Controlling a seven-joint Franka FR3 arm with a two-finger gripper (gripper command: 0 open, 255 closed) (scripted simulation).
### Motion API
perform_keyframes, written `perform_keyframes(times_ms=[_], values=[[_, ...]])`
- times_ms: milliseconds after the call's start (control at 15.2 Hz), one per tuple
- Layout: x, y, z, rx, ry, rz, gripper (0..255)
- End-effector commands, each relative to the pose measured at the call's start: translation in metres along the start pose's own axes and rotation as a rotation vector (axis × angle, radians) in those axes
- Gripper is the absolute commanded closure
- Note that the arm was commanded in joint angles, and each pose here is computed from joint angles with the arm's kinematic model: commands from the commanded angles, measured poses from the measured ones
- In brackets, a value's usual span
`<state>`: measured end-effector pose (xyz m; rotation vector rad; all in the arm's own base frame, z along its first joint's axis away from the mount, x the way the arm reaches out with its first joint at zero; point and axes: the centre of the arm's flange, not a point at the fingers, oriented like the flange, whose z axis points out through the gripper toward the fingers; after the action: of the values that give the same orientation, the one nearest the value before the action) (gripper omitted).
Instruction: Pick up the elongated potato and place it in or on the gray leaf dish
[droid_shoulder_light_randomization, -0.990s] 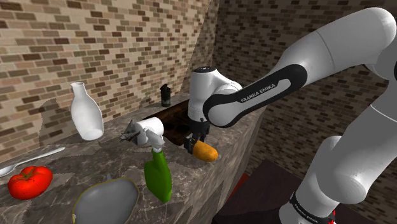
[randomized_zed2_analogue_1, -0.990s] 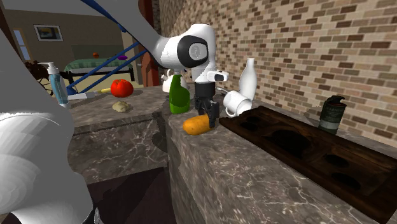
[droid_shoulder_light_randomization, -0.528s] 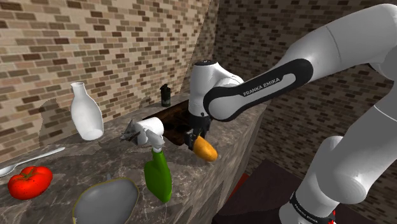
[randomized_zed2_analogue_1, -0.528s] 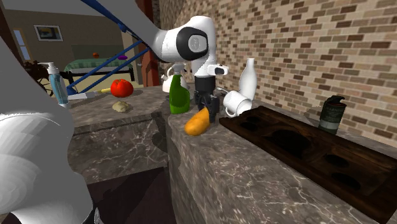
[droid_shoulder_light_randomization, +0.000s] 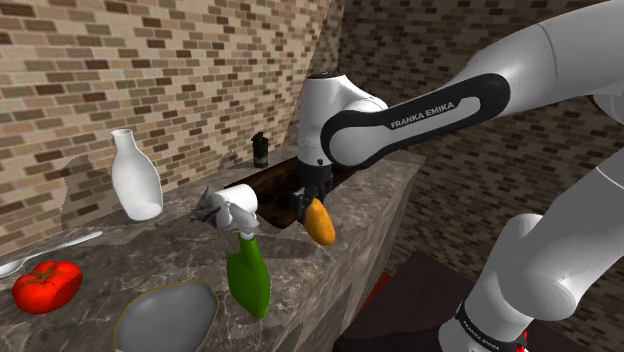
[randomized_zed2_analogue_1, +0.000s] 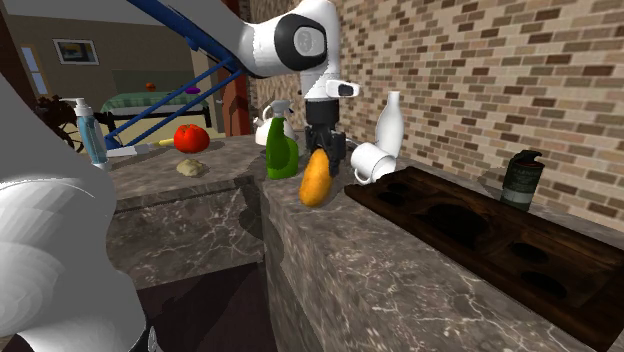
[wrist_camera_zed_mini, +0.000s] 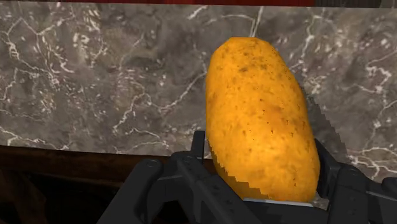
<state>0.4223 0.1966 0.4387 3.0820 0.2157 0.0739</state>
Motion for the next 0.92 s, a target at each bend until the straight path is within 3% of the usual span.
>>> perform_keyframes(times_ms=[0, 594, 858], values=[[0.001, 0.001, -0.01, 0.0, -0.001, 0.0, 255], [0.003, 0.004, -0.058, 0.0, -0.001, 0.0, 255], [0.013, -0.048, -0.061, 0.0, -0.001, 0.0, 255]])
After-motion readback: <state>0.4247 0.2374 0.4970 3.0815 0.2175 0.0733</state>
